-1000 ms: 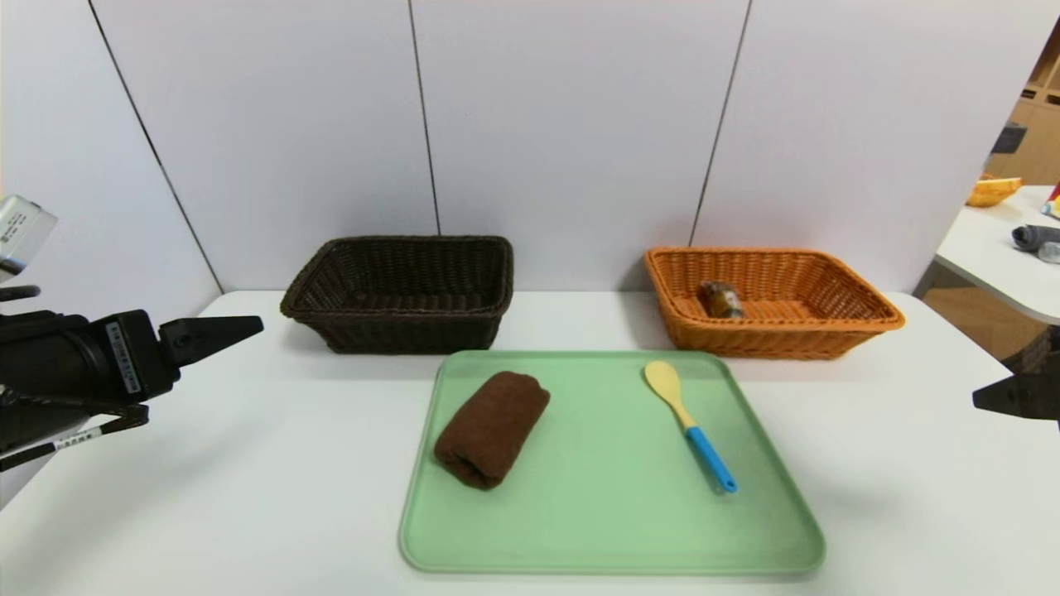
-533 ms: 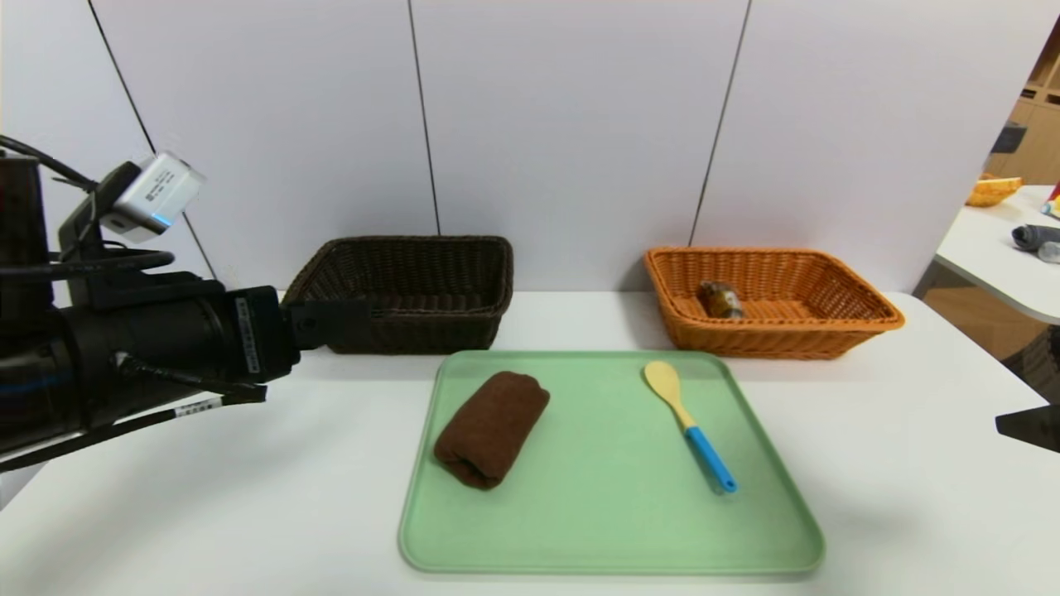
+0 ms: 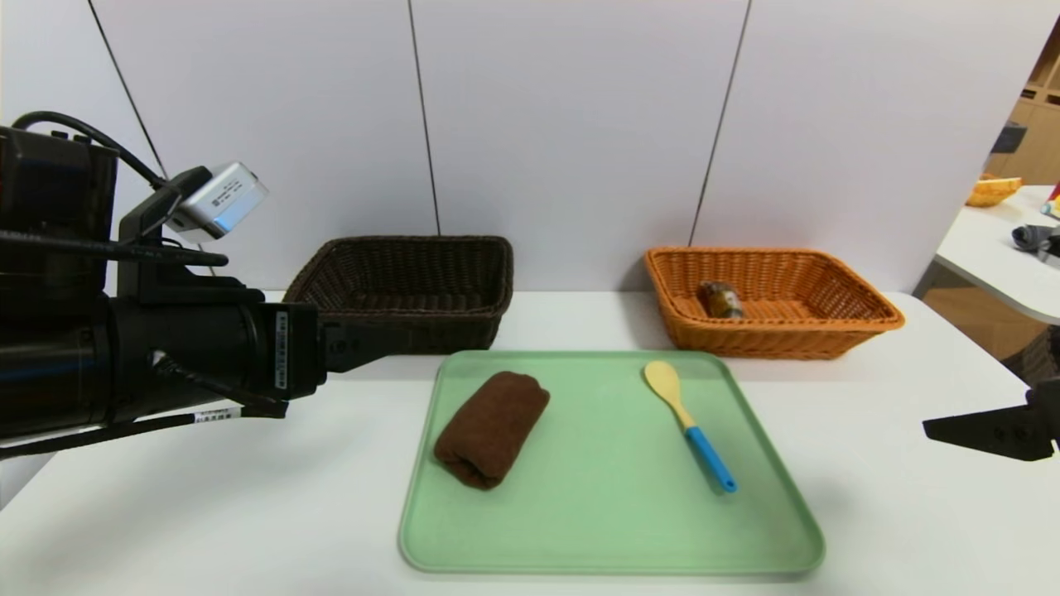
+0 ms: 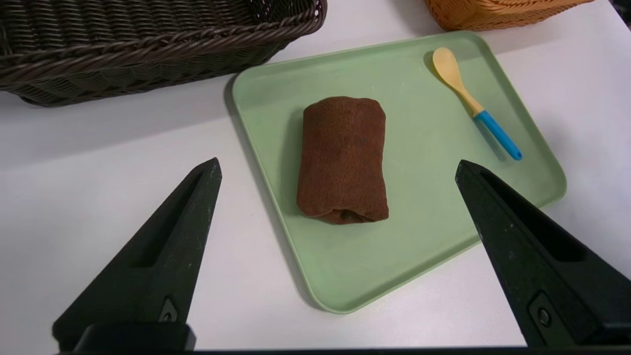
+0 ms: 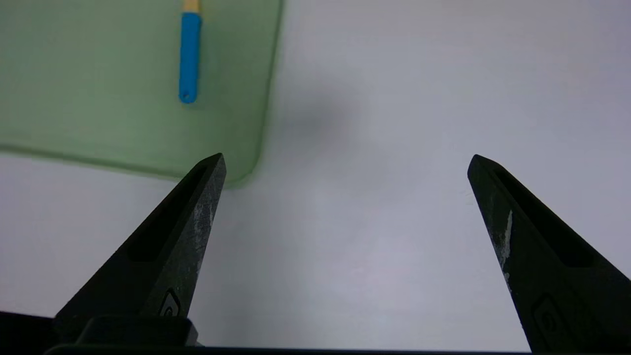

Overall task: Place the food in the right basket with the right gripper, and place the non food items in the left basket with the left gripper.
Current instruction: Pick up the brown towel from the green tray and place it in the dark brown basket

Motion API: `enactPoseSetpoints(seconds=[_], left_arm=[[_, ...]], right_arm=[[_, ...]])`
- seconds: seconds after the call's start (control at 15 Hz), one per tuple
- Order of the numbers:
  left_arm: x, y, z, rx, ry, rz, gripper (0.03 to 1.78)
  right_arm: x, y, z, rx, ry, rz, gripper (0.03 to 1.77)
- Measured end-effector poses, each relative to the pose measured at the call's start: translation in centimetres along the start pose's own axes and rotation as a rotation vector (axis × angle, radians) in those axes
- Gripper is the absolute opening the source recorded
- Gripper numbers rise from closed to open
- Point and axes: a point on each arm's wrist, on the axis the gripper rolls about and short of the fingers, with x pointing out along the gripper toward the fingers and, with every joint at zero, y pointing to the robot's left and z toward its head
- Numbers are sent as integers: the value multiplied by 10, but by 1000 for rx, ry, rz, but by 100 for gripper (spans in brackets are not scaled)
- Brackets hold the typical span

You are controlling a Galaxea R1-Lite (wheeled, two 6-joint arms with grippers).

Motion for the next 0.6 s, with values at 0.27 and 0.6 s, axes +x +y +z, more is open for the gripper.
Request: enactPoseSetpoints(seconds=[0.27, 0.6], left_arm=[[-2, -1, -3, 16, 33, 3, 169], [-7, -10, 14, 45, 51, -8, 169]], right_arm=[[10, 10, 4, -86, 31, 52, 169], [13, 11, -1, -86, 68, 82, 169]])
